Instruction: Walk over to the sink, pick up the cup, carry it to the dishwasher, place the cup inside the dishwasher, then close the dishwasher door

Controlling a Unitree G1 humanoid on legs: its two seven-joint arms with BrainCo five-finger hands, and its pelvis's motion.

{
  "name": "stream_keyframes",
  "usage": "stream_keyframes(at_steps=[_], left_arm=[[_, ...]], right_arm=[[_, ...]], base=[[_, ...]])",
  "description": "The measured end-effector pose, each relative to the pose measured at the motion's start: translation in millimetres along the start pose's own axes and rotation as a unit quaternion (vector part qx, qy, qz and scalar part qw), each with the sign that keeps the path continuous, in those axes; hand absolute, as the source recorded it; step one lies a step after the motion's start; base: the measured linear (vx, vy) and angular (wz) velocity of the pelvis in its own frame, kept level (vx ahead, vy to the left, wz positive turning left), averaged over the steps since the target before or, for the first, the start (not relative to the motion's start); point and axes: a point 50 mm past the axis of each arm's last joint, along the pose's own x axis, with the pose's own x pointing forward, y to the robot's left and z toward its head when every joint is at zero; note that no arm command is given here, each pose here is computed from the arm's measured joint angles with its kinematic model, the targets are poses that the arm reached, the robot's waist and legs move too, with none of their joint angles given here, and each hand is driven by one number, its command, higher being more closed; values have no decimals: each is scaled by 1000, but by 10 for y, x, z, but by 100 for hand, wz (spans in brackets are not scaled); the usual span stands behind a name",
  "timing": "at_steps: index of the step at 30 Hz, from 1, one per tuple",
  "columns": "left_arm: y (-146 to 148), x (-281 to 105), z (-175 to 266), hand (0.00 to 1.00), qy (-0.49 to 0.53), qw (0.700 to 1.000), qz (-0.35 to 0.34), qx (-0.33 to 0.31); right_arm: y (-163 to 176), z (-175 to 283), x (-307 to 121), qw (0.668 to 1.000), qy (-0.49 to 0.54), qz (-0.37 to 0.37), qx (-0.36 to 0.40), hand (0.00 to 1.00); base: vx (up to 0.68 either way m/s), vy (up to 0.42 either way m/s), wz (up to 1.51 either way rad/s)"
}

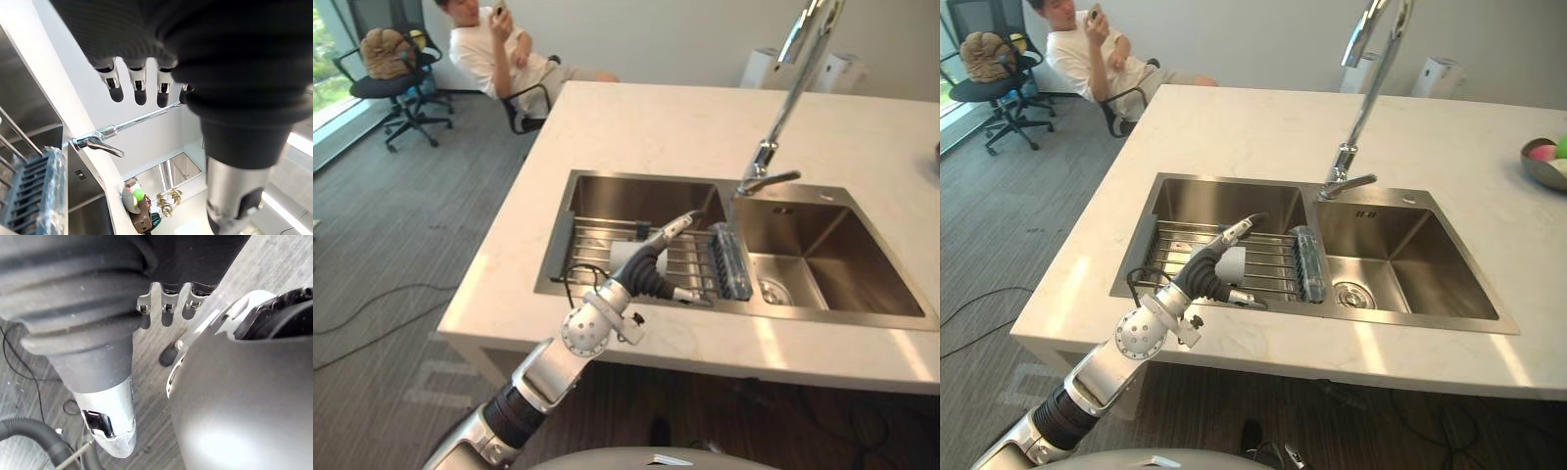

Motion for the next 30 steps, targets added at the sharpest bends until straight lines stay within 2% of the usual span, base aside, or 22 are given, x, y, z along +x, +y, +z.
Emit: stream_keyframes(at_steps=[2,6,8,11,17,19,25,28,30], left_arm=[[98,12,-2,0,4,999,34,14],[522,1,-45,0,27,988,142,44],[701,-53,-92,0,44,980,183,58],[812,-109,-164,0,62,972,212,76],[1085,-328,-520,0,138,943,292,81],[1107,-411,-563,0,147,938,303,82],[999,-448,-560,0,132,945,290,71],[796,-368,-515,0,116,959,245,78],[552,-332,-559,0,128,969,197,72]], right_arm=[[1,-12,-4,1000,1,0,-9,0],[-78,-81,-17,1000,13,-13,4,0],[-265,-252,-70,998,38,-43,27,0],[-533,-411,-169,994,61,-83,43,0],[-421,-335,-114,996,60,-62,8,0],[-358,-205,-77,997,46,-49,-25,0],[-250,153,-18,999,14,-30,-22,0],[-238,245,-15,999,15,-28,-22,0],[-172,169,2,999,25,-20,-8,0]], base=[[1,22,-45],[-160,41,-18],[-156,70,13],[-84,87,24],[98,-38,33],[217,-134,38],[174,-130,1],[120,12,-10],[137,29,-21]])
